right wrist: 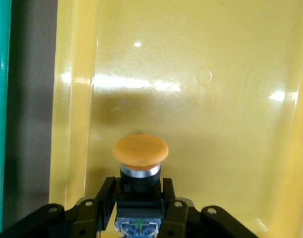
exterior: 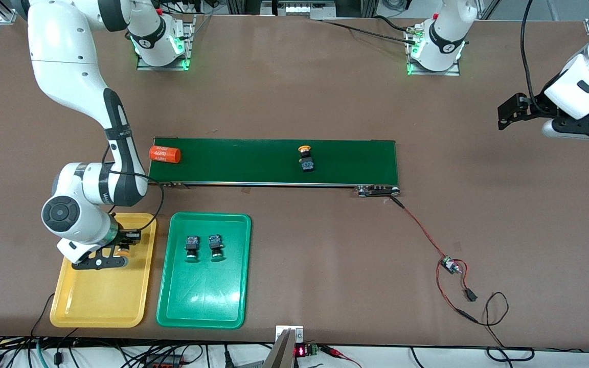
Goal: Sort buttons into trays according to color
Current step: 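Carry the yellow button with the right gripper to the yellow tray, then open the right gripper to drop the button in the yellow tray, then move the right gripper back over the remaining yellow button on the belt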
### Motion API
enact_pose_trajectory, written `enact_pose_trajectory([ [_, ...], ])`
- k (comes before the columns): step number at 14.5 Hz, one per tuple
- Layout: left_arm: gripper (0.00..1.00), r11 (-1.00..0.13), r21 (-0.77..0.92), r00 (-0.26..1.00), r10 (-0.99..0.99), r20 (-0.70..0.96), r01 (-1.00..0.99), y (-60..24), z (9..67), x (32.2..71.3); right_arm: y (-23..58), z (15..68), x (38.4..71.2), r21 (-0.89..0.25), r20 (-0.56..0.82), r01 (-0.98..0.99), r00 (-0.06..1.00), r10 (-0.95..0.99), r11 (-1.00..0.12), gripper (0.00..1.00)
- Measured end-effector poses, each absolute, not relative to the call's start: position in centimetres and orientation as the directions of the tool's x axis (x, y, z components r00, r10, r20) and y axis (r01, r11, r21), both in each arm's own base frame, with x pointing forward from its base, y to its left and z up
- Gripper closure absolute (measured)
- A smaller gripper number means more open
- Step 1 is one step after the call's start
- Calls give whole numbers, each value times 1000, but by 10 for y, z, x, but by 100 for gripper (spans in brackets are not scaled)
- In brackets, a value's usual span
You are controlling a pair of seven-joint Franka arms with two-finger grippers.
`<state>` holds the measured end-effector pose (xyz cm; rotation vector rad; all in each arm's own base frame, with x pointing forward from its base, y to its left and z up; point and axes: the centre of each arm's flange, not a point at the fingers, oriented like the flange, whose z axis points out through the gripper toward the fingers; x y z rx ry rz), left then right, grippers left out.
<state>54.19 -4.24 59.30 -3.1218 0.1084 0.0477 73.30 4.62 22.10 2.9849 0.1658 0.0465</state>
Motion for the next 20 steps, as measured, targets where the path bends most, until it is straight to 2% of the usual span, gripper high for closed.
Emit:
enact_pose_trajectory([
  [1,0,-997,-16,997,-69,-31,-70,-42,593,542,46,220,733,153,22,114,993,119,-982,53],
  [6,0,-997,-16,997,-70,-30,-70,-43,593,542,51,229,735,149,30,121,991,127,-981,4],
  [7,0,-997,-16,997,-70,-30,-70,-43,593,542,53,237,735,145,21,121,992,125,-982,0],
  [11,0,-997,-16,997,-70,-30,-71,-43,593,542,75,301,728,110,0,88,996,88,-990,0],
  [14,0,-997,-17,997,-70,-34,-71,-43,593,541,127,343,709,90,-28,45,999,42,-995,0],
  [16,0,-997,-17,997,-70,-44,-71,-43,593,540,178,358,690,91,-53,-1,999,-6,-996,0],
  [20,0,-997,-17,997,-69,-44,-70,-42,593,540,294,366,631,133,-139,-5,990,-24,-991,0],
])
